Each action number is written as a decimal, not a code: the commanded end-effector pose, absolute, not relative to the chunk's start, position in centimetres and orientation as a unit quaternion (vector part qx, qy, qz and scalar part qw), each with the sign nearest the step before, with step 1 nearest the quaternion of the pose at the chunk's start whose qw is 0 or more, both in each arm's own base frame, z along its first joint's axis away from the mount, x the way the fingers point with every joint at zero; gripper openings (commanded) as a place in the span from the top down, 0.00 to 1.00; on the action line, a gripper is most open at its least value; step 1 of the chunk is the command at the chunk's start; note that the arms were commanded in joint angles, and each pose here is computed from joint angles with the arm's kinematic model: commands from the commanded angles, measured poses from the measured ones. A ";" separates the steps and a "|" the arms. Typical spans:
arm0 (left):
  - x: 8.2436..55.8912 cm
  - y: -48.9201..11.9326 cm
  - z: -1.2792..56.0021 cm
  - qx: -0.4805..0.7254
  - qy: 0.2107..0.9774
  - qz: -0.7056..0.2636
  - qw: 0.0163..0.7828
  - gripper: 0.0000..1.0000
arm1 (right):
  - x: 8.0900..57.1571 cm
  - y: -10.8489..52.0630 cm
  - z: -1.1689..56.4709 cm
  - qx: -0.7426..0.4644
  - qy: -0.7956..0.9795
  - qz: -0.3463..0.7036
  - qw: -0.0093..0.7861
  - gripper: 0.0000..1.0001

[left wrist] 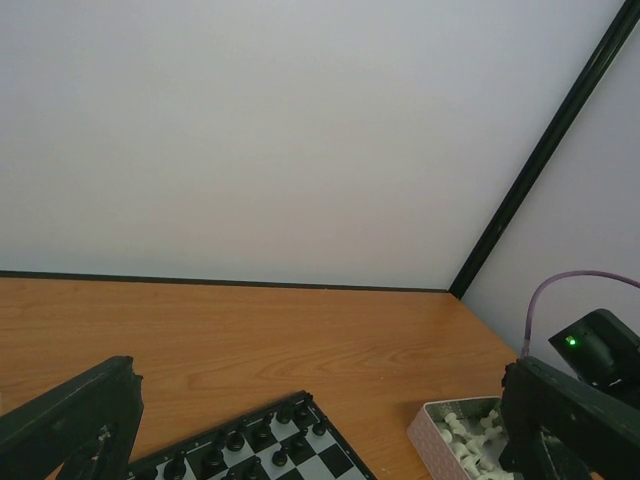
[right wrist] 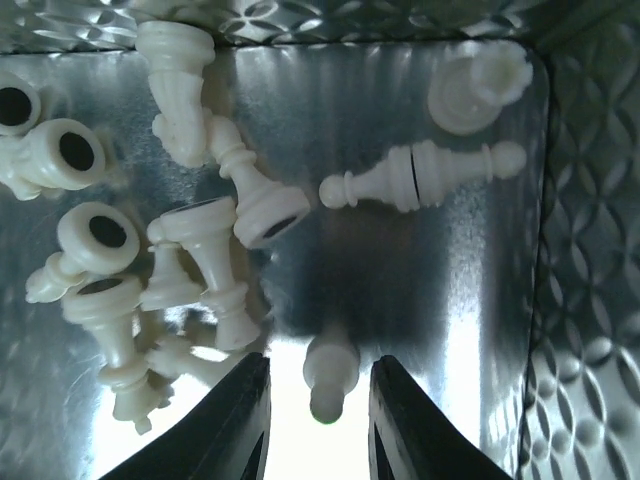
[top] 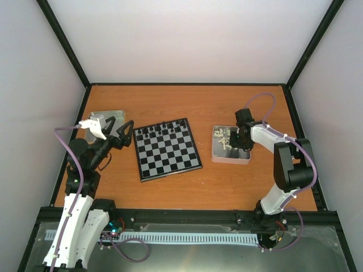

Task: Set up the chess pieces on the board
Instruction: Pick up the chess piece from the storage box.

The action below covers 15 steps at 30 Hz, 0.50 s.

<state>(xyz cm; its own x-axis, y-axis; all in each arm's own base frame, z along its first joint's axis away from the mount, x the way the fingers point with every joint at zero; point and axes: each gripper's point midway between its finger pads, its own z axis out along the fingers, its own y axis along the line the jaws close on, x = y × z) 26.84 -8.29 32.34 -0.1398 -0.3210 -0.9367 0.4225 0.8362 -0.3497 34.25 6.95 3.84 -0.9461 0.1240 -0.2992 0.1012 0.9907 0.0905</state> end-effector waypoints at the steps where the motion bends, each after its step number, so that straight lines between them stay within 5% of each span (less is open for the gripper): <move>1: 26.7 -7.7 34.3 0.041 0.683 -0.264 0.680 0.00 | 35.9 6.4 4.1 0.055 0.983 0.008 0.174 0.73; 9: 26.6 -7.5 34.3 0.037 0.681 -0.258 0.684 0.00 | 35.4 6.8 3.3 0.053 0.986 0.013 0.160 0.84; 15: 26.6 -7.4 34.3 0.036 0.681 -0.258 0.684 0.00 | 35.2 7.1 3.7 0.050 0.986 0.014 0.160 0.75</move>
<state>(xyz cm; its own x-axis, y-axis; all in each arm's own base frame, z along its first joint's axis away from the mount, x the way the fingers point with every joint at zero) 26.91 -7.74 32.51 -0.1182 -0.3173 -0.9409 0.3969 0.8535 -0.3376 34.81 6.73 3.06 -0.9489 0.1113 -0.2954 0.1019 0.9937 0.0472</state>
